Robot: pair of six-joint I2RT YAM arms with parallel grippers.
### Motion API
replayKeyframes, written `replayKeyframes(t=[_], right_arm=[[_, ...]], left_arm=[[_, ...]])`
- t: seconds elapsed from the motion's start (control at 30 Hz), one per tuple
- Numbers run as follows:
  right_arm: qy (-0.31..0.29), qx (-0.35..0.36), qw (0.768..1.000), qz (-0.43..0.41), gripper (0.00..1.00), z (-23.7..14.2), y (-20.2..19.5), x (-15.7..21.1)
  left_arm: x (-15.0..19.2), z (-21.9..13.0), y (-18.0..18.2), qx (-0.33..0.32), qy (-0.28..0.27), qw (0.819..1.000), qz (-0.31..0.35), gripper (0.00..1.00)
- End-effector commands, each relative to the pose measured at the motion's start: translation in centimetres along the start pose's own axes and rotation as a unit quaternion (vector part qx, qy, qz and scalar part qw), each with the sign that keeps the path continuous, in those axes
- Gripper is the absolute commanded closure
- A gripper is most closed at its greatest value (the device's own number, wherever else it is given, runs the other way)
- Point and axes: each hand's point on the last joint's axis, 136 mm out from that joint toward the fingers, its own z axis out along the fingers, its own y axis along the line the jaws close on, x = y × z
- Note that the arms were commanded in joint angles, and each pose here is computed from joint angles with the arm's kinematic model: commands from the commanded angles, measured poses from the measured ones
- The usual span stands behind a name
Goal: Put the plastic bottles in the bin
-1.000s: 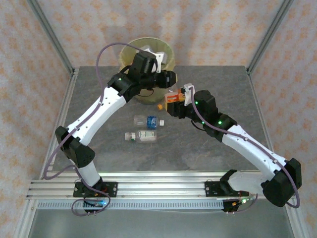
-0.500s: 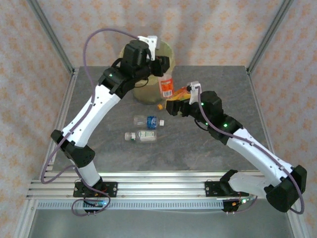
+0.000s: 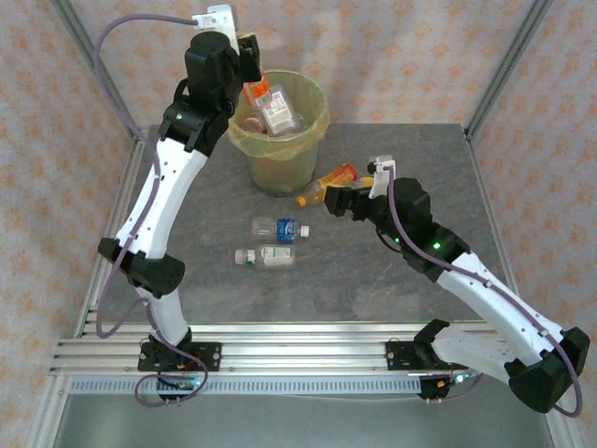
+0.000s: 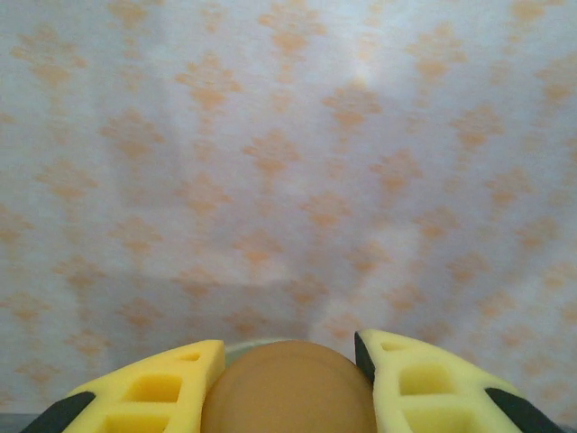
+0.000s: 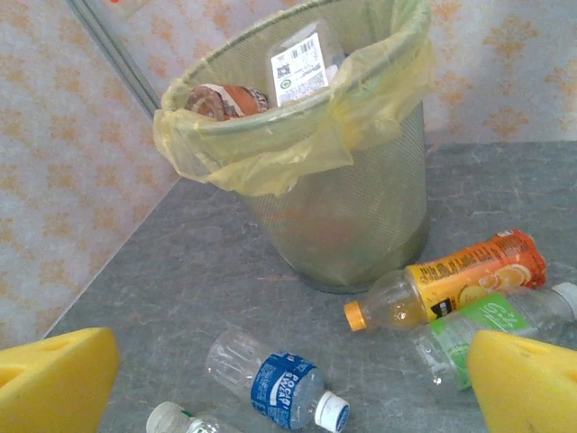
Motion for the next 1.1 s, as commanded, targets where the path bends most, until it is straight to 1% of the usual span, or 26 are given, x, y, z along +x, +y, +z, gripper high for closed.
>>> replayKeyframes(t=[0.0,0.07,0.23,0.43,0.57,0.7,0.8,1.07], right_arm=[[0.001,0.015,1.000,0.008,0.01,-0.3,-0.6,0.4],[0.002,0.019,1.000,0.010,0.01,-0.3,-0.8,0.5],[0.005,0.020,1.000,0.017,0.01,-0.3,-0.9,0.8],[0.009,0.022,1.000,0.020,0.01,-0.4,-1.0,1.1],[0.010,0.025,0.999,0.022,0.01,-0.4,-1.2,1.3],[0.012,0.026,0.999,0.023,0.01,-0.4,-1.3,1.4],[0.012,0.026,0.999,0.024,0.01,-0.4,-1.3,1.5],[0.012,0.023,0.999,0.024,0.01,-0.4,-1.2,1.5]], left_arm=[[-1.4,1.4,1.9,-0.059,-0.041,0.997,0.029,0.91],[-0.1,3.2,2.1,-0.072,-0.036,0.995,0.051,0.90],[2.1,6.1,2.0,-0.087,-0.022,0.991,0.096,0.90],[4.7,8.6,2.9,-0.120,0.006,0.982,0.143,0.91],[6.7,9.5,3.5,-0.131,0.029,0.977,0.163,0.91],[8.0,10.1,4.1,-0.139,0.044,0.973,0.180,0.91],[9.2,10.6,4.1,-0.134,0.058,0.971,0.189,0.91],[13.6,12.2,3.8,-0.115,0.105,0.964,0.217,0.90]])
